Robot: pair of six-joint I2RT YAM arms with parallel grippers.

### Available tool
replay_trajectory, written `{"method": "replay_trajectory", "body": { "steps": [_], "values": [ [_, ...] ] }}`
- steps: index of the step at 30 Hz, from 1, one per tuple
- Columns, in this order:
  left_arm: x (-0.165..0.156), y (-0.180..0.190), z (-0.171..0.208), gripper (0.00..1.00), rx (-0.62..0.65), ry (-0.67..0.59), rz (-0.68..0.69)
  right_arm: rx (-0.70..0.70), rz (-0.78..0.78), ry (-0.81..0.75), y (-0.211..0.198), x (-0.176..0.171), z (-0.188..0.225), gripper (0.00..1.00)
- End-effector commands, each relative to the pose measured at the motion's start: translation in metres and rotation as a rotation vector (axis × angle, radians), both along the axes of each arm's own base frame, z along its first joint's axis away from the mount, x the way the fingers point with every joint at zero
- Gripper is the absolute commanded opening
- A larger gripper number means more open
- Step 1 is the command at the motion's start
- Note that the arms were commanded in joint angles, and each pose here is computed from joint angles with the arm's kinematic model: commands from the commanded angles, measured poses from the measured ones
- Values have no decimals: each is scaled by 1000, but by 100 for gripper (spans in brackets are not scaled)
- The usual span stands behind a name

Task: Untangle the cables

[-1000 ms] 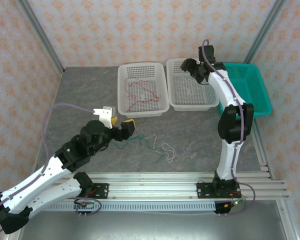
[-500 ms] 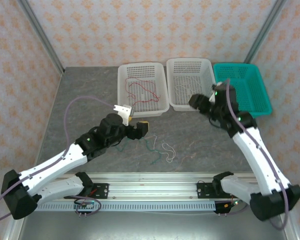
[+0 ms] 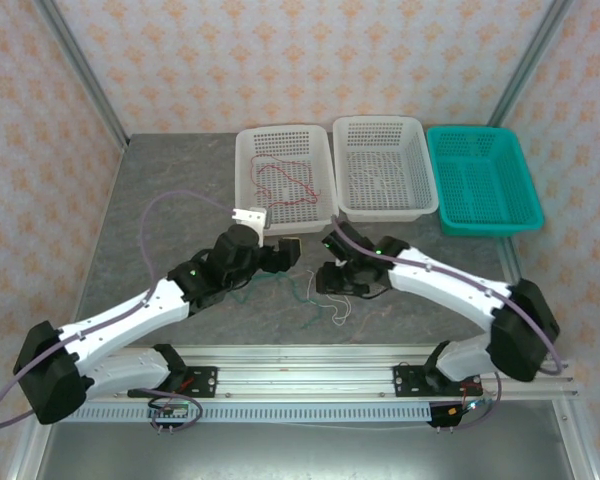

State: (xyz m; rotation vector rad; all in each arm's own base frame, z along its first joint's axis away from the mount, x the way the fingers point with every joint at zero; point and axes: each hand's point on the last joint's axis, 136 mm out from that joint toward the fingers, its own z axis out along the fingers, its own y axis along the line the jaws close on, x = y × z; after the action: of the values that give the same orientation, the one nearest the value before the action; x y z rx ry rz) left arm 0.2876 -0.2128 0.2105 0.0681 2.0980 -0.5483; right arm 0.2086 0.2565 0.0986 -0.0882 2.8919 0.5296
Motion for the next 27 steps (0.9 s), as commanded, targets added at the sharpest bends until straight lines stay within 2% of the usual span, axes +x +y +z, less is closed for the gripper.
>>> {"method": "replay_trajectory", "body": {
  "steps": [1,5,11,12,16,18,19,27],
  "values": [
    [-6,28,6,91,-7,-28,99,-18,-89,-121,16,44,-5,44],
    [-19,31,11,91,14,-42,41,-59,-110,-119,26,60,-26,44],
    [-25,46,9,91,45,-45,75,-78,-69,-73,41,65,-48,43],
    [-25,46,9,91,42,-47,74,-81,-77,-64,41,65,-53,41],
    [-27,48,10,91,36,-53,78,-84,-87,-60,40,65,-60,22],
    [-28,48,10,91,34,-53,73,-78,-76,-70,41,65,-55,5],
    [-29,48,10,90,31,-53,70,-75,-70,-78,40,65,-51,0],
    [-30,44,17,90,0,-79,47,-19,-97,-261,18,77,30,0]
  ]
}}
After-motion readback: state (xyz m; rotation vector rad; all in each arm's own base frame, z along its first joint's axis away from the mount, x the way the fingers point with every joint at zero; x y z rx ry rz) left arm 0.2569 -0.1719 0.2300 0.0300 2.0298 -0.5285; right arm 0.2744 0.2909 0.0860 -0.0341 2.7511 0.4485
